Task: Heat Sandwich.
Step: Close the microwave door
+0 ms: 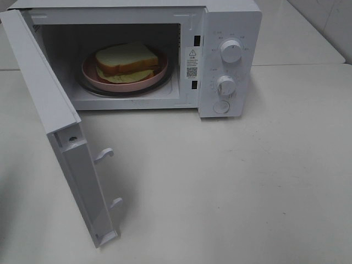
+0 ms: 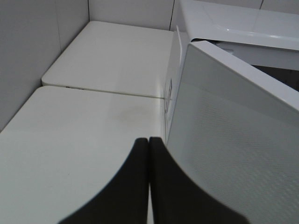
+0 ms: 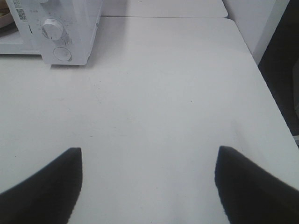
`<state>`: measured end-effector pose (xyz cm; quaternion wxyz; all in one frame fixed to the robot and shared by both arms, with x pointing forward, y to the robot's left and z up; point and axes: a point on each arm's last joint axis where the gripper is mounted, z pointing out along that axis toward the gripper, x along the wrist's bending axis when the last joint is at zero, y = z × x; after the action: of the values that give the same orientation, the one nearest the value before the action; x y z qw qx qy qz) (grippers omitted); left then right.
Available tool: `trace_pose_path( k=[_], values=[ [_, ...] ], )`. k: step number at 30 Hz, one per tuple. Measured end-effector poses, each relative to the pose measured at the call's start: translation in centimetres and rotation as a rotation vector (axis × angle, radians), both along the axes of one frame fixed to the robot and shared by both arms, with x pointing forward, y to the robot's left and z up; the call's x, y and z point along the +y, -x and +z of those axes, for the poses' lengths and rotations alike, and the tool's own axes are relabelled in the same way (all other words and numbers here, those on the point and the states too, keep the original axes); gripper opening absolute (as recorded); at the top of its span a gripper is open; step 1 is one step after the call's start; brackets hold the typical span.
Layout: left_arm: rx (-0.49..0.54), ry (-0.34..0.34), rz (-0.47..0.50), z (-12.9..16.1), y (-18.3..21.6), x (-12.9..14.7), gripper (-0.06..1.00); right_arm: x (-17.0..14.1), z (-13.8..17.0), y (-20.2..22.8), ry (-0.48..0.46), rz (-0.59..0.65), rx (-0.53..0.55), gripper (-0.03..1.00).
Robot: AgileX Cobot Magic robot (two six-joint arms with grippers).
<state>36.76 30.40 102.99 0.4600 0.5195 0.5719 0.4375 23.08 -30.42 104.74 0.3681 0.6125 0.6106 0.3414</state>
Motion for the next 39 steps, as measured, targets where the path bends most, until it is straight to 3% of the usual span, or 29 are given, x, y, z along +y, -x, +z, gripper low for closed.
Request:
trace_pose_path(
  k=[2,11,17,25,29,39],
  values=[
    [-0.042,-0.030,0.007,-1.2,-0.5,0.1,0.00,0.0,0.0,0.0,0.000,0.000,0.000,0.77],
    [-0.048,-0.061,0.016,-3.4,-3.0,0.3,0.00,0.0,0.0,0.0,0.000,0.000,0.000,0.77],
    [-0.005,-0.026,0.006,-4.5,-4.4,0.2,0.00,0.0,0.0,0.0,0.000,0.000,0.000,0.77],
    [-0.040,-0.067,-0.167,-5.0,-6.0,-1.3,0.00,0.0,0.0,0.0,0.000,0.000,0.000,0.77],
    [-0.080,-0.087,-0.312,-5.8,-6.9,-2.6,0.00,0.0,0.0,0.0,0.000,0.000,0.000,0.77],
    [-0.065,-0.028,-0.373,-6.6,-8.3,-3.2,0.00,0.0,0.0,0.0,0.000,0.000,0.000,0.77]
  ],
)
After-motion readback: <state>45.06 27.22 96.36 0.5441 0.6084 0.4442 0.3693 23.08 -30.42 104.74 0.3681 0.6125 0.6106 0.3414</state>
